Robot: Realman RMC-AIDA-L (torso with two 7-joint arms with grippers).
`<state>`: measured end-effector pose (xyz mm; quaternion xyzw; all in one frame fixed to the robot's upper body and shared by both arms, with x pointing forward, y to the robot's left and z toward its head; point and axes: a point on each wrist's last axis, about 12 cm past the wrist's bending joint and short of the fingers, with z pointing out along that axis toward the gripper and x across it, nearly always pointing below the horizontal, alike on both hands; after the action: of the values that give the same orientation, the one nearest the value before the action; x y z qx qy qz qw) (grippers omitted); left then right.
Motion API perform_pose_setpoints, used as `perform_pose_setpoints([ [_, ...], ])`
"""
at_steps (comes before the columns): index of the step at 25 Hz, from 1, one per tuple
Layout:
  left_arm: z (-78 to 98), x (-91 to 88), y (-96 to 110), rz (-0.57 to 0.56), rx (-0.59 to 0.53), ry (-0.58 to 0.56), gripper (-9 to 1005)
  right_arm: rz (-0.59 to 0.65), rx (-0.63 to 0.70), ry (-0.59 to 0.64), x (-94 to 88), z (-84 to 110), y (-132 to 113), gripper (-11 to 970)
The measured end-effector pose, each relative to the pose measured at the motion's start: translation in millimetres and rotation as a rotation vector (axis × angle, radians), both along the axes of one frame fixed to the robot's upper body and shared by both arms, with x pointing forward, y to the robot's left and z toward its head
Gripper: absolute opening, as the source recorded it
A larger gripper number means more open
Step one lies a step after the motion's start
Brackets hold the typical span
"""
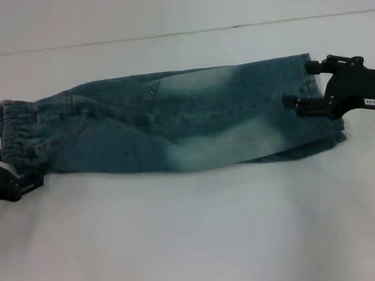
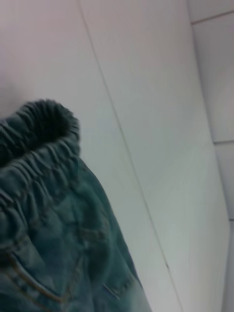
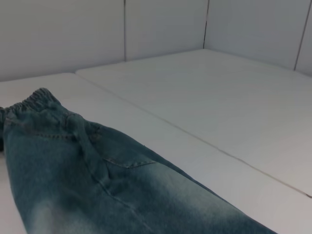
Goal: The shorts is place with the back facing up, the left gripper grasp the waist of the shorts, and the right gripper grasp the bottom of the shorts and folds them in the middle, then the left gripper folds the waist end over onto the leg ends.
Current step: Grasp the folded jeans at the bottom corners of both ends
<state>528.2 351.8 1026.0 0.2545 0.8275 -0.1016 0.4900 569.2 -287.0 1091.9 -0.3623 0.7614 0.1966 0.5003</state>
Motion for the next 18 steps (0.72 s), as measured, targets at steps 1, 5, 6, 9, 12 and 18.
perform_pose_setpoints([
  [1, -0.9, 1.1, 0, 0.006, 0.003, 0.003, 841, 0.000, 0.003, -0.003, -0.6, -0.9, 0, 868],
  [5, -3.5, 6.6, -5, 0.012, 0.021, 0.009, 765, 0.000, 0.011, -0.006, -1.9, -3.3, 0, 867],
  [6, -3.6, 7.2, -5, 0.009, 0.025, 0.008, 745, 0.000, 0.012, -0.005, -2.0, -3.8, 0, 867],
  [9, -2.4, 9.4, -8, -0.003, 0.024, 0.001, 687, -0.001, 0.013, -0.004, -2.3, -4.6, -1, 867],
  [12, -1.1, 10.1, -9, -0.013, 0.018, -0.003, 629, -0.003, 0.011, -0.004, -2.9, -6.1, -1, 867],
  [18, 0.9, 8.8, -11, -0.028, 0.004, -0.012, 552, -0.006, 0.010, -0.003, -3.6, -9.4, -2, 866],
])
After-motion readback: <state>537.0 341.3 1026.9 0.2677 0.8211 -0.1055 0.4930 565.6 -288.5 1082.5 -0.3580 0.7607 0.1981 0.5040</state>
